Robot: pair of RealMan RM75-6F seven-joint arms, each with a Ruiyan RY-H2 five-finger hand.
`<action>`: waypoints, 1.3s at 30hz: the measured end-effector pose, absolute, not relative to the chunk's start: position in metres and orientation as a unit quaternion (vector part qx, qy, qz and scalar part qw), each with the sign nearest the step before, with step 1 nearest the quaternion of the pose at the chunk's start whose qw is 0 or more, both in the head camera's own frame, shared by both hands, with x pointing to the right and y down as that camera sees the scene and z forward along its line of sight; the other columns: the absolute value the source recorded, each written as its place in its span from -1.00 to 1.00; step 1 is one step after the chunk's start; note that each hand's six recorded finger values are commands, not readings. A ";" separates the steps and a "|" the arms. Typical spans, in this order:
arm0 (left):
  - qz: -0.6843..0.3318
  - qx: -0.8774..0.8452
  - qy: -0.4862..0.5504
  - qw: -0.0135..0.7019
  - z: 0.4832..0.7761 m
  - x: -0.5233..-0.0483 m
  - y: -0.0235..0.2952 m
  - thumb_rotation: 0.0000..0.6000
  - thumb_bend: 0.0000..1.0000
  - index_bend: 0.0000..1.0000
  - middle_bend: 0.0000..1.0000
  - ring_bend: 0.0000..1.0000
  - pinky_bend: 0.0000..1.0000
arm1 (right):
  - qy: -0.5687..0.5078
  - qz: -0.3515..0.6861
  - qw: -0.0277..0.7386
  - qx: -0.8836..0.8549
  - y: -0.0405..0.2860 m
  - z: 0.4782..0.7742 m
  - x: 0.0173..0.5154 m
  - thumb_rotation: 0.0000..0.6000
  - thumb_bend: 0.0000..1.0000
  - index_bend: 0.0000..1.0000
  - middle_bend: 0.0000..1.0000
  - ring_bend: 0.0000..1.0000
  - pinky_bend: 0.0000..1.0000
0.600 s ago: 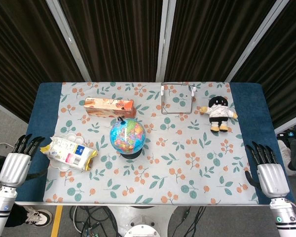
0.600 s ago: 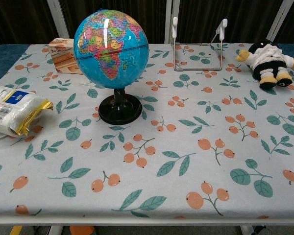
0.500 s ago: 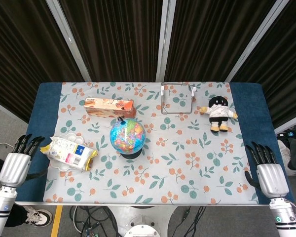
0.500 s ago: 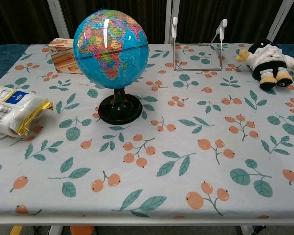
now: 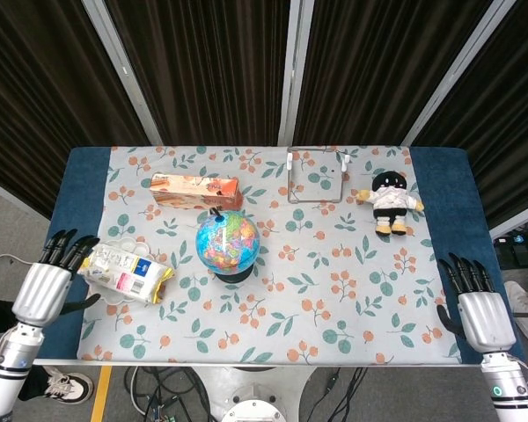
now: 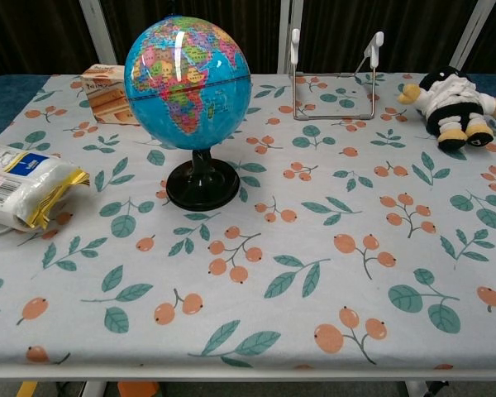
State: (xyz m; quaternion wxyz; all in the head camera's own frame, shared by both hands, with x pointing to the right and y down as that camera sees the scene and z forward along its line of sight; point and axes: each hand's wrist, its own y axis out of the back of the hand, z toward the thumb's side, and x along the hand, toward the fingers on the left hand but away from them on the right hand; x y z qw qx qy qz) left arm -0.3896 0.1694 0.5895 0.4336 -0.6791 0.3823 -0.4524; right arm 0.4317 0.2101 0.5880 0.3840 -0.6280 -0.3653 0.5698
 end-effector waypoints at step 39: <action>-0.266 -0.783 0.252 0.503 0.606 -0.196 0.135 1.00 -0.88 -0.78 -0.77 -1.00 -1.00 | -0.372 0.577 0.369 -0.627 0.209 0.596 0.445 1.00 -0.40 -1.00 -1.00 -1.00 -1.00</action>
